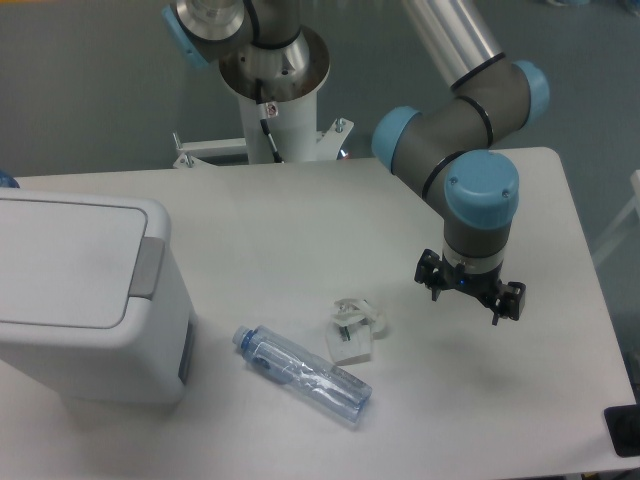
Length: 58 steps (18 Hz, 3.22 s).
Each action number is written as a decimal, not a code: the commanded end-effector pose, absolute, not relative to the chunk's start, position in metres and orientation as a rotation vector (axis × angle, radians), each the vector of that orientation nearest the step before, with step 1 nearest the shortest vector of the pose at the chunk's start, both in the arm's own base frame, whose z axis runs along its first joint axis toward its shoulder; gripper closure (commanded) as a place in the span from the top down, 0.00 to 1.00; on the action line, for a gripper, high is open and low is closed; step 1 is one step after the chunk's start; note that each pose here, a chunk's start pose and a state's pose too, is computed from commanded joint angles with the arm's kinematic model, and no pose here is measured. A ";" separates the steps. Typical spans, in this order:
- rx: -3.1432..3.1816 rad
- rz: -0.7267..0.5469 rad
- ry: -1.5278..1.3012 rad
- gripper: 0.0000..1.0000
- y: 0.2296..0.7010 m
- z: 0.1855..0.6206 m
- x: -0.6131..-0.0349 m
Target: Open the trash can
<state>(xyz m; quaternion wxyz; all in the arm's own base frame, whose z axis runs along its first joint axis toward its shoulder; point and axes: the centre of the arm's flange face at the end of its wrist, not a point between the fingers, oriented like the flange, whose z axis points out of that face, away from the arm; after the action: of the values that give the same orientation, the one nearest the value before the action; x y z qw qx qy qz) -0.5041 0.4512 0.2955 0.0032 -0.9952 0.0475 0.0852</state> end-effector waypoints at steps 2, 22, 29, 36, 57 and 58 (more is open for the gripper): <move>-3.120 0.267 0.139 1.00 0.452 0.296 -0.503; -2.768 0.102 -0.252 1.00 0.555 0.409 -0.337; -2.566 -0.078 -0.441 1.00 0.556 0.475 -0.289; -2.539 -0.103 -0.359 1.00 0.573 0.494 -0.223; -2.551 -0.081 -0.401 1.00 0.559 0.483 -0.214; -2.553 -0.082 -0.402 1.00 0.559 0.482 -0.214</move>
<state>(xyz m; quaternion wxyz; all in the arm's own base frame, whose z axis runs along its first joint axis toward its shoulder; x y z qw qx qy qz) -0.2139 0.5590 0.4823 0.2745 -0.9494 -0.1495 -0.0303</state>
